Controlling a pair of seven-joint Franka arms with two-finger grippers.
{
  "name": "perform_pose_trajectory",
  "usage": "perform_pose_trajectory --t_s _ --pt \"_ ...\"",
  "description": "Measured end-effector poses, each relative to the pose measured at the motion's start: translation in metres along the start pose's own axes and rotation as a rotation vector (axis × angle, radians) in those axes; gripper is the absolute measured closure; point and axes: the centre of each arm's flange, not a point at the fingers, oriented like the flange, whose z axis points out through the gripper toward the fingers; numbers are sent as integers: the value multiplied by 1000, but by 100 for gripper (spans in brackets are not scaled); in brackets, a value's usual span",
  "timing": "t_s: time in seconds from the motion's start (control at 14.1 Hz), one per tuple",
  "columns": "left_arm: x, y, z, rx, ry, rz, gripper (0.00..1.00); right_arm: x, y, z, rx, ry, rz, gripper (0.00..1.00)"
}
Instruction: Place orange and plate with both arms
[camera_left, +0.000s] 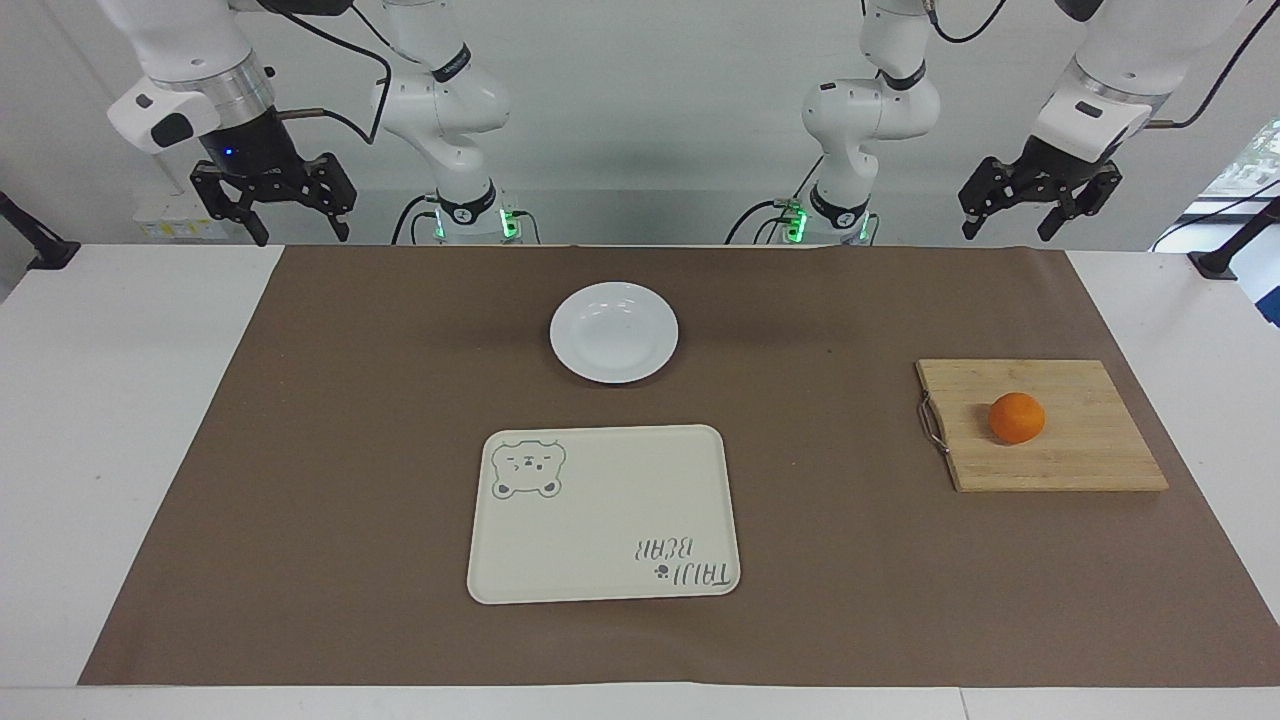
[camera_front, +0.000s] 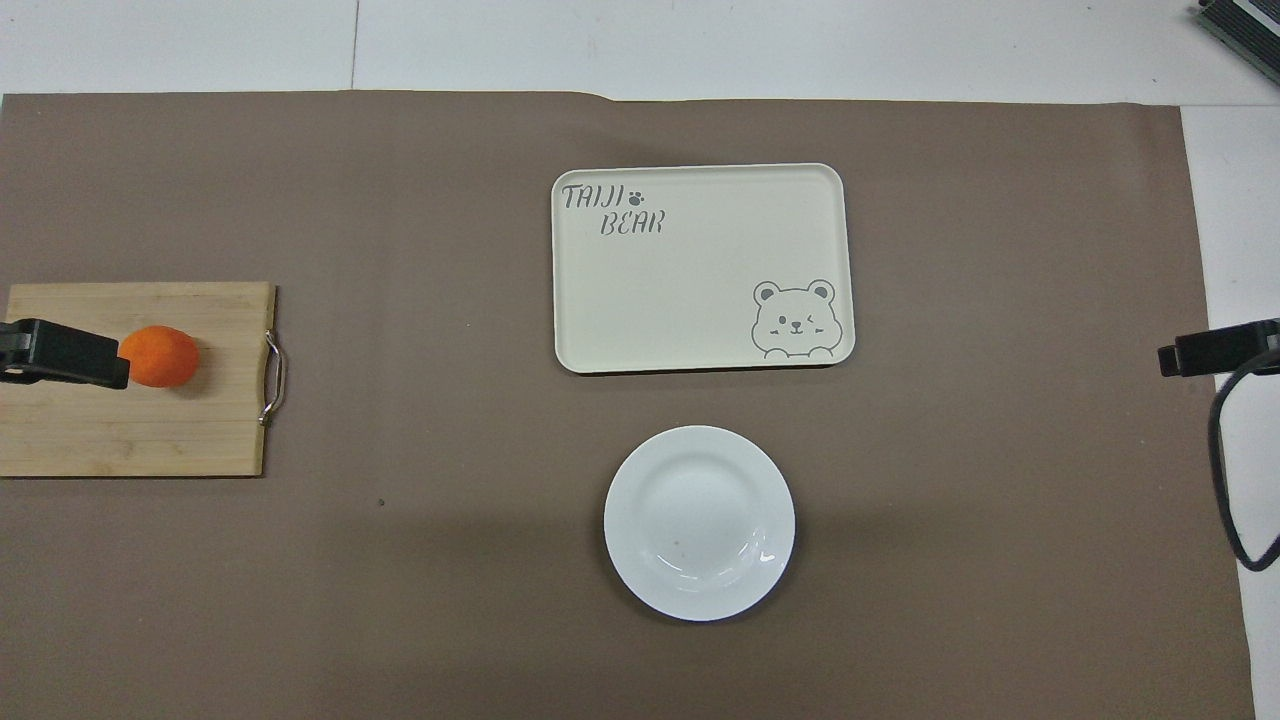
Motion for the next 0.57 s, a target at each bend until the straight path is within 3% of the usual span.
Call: perform_pose_trajectory --t_s 0.57 --pt "0 1 2 0 -5 3 0 0 0 0 0 0 0 0"
